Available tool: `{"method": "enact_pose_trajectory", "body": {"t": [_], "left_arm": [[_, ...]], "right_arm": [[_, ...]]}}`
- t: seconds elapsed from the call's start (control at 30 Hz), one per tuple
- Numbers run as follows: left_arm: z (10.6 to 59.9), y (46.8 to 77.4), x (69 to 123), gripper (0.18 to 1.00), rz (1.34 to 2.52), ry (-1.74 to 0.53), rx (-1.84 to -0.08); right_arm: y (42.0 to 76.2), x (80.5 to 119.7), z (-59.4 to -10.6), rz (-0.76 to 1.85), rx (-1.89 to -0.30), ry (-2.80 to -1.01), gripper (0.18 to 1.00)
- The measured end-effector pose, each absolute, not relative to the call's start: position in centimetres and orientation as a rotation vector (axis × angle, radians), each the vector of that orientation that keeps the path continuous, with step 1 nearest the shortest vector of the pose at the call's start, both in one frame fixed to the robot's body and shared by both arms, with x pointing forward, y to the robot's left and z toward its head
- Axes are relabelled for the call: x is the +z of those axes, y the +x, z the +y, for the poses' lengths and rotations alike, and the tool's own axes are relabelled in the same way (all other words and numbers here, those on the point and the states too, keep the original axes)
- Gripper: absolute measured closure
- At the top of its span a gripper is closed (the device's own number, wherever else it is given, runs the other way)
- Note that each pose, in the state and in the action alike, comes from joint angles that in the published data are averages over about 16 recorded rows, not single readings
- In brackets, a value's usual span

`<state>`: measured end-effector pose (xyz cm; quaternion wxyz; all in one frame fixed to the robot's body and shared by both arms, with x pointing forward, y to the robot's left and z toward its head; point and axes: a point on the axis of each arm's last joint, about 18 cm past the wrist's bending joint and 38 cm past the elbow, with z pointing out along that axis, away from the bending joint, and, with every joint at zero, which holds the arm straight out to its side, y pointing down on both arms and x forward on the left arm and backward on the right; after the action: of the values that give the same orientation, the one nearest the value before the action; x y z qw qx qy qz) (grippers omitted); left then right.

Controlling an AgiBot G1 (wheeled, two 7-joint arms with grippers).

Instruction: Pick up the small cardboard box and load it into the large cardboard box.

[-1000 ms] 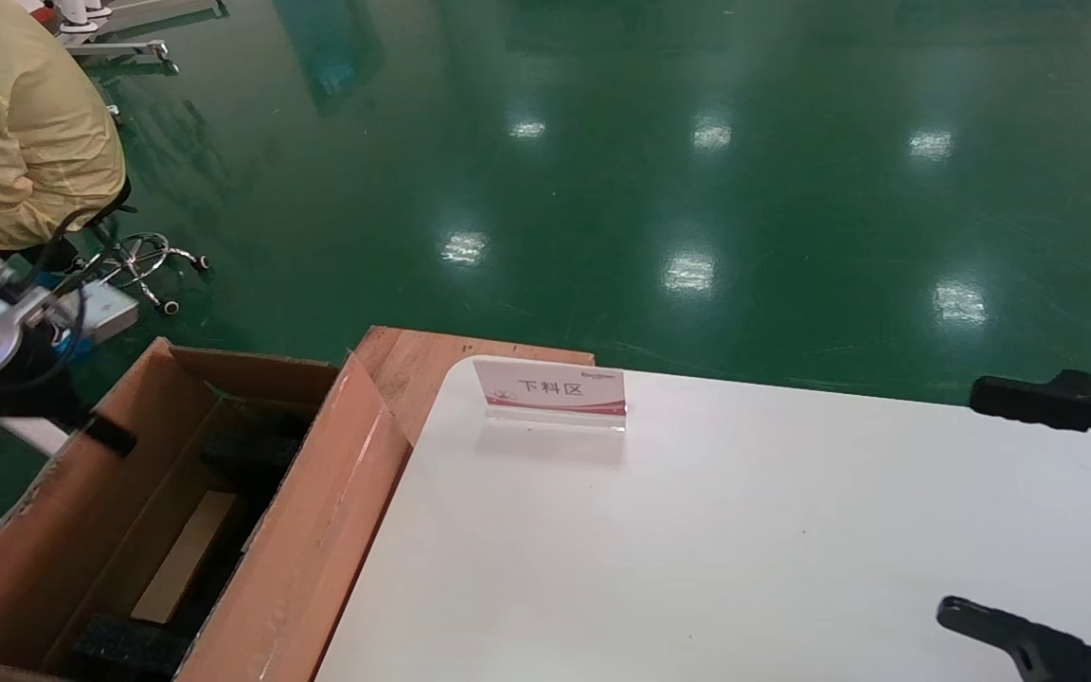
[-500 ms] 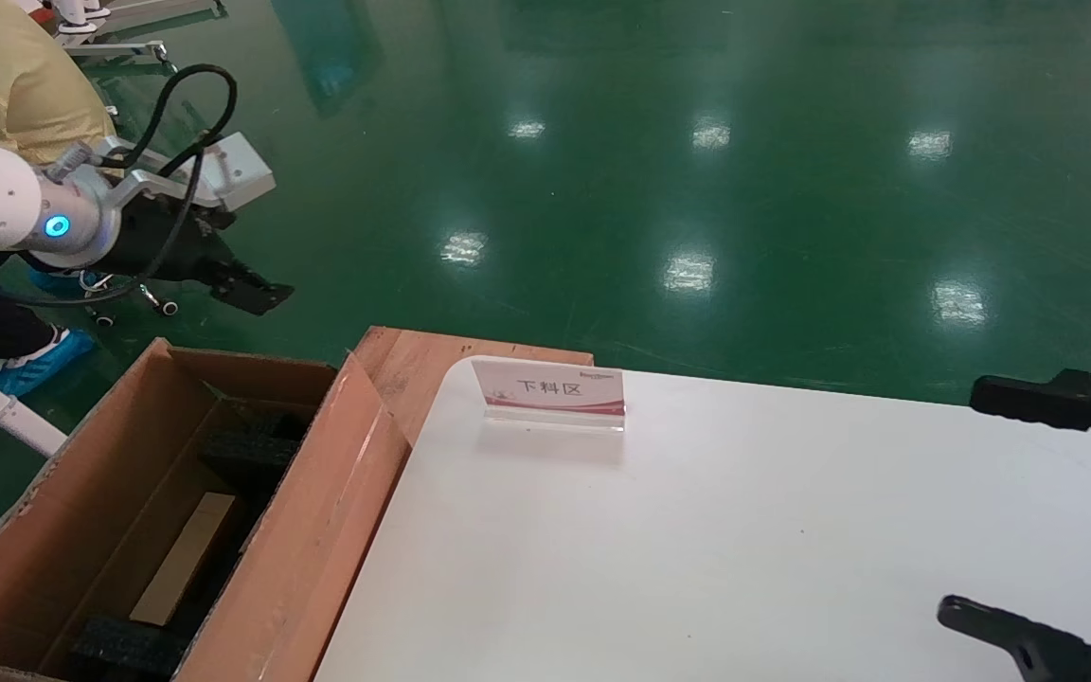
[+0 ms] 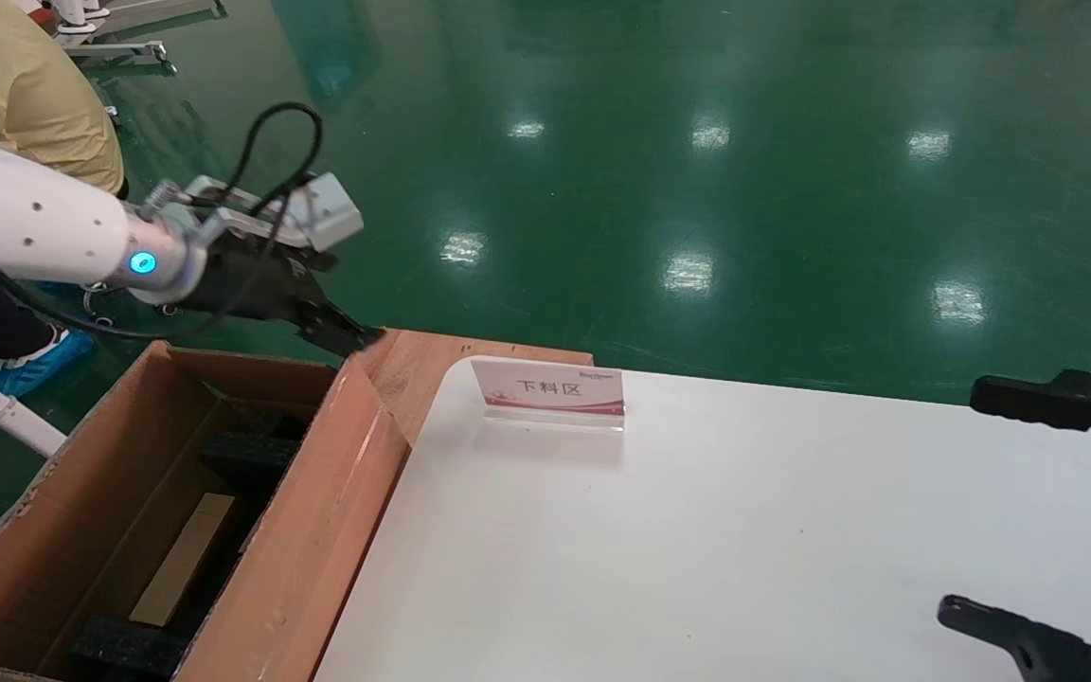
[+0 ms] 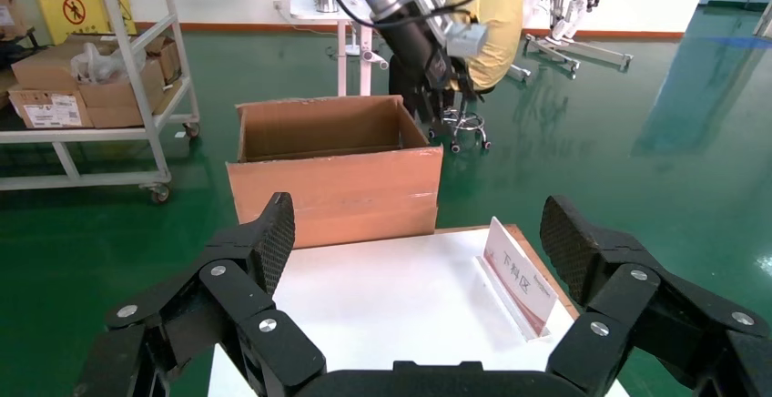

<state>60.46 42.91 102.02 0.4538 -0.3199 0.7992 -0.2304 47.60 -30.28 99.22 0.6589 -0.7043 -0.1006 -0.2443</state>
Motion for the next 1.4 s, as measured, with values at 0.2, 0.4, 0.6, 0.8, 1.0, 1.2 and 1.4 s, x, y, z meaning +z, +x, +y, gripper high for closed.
{"method": "enact_pose_trajectory", "body": {"t": [0.2,0.4,0.6,0.8,1.0,1.2,1.4], "left_arm": [[39.2,60.5,100.5,0.184,2.077,-0.714,-0.707],[35.8,60.0,99.4,0.184,2.163,-0.619,-0.859],[32.9,58.9,98.6,0.184,2.224,-0.506,-1.021],[30.7,57.4,98.3,0.184,2.253,-0.377,-1.189],[29.2,55.6,98.2,0.184,2.244,-0.235,-1.356],[28.6,53.5,98.5,0.184,2.196,-0.085,-1.514],[28.6,51.2,98.8,0.184,2.108,0.068,-1.652]], "right_arm": [[47.6,99.2,-30.3,-0.228,-0.553,-1.594,0.178],[47.6,99.2,-30.3,-0.228,-0.553,-1.594,0.178],[47.6,99.2,-30.3,-0.228,-0.553,-1.594,0.178],[47.6,99.2,-30.3,-0.228,-0.553,-1.595,0.178],[47.6,99.2,-30.2,-0.229,-0.553,-1.595,0.178],[47.6,99.2,-30.2,-0.229,-0.553,-1.595,0.178],[47.6,99.2,-30.2,-0.229,-0.552,-1.595,0.178]]}}
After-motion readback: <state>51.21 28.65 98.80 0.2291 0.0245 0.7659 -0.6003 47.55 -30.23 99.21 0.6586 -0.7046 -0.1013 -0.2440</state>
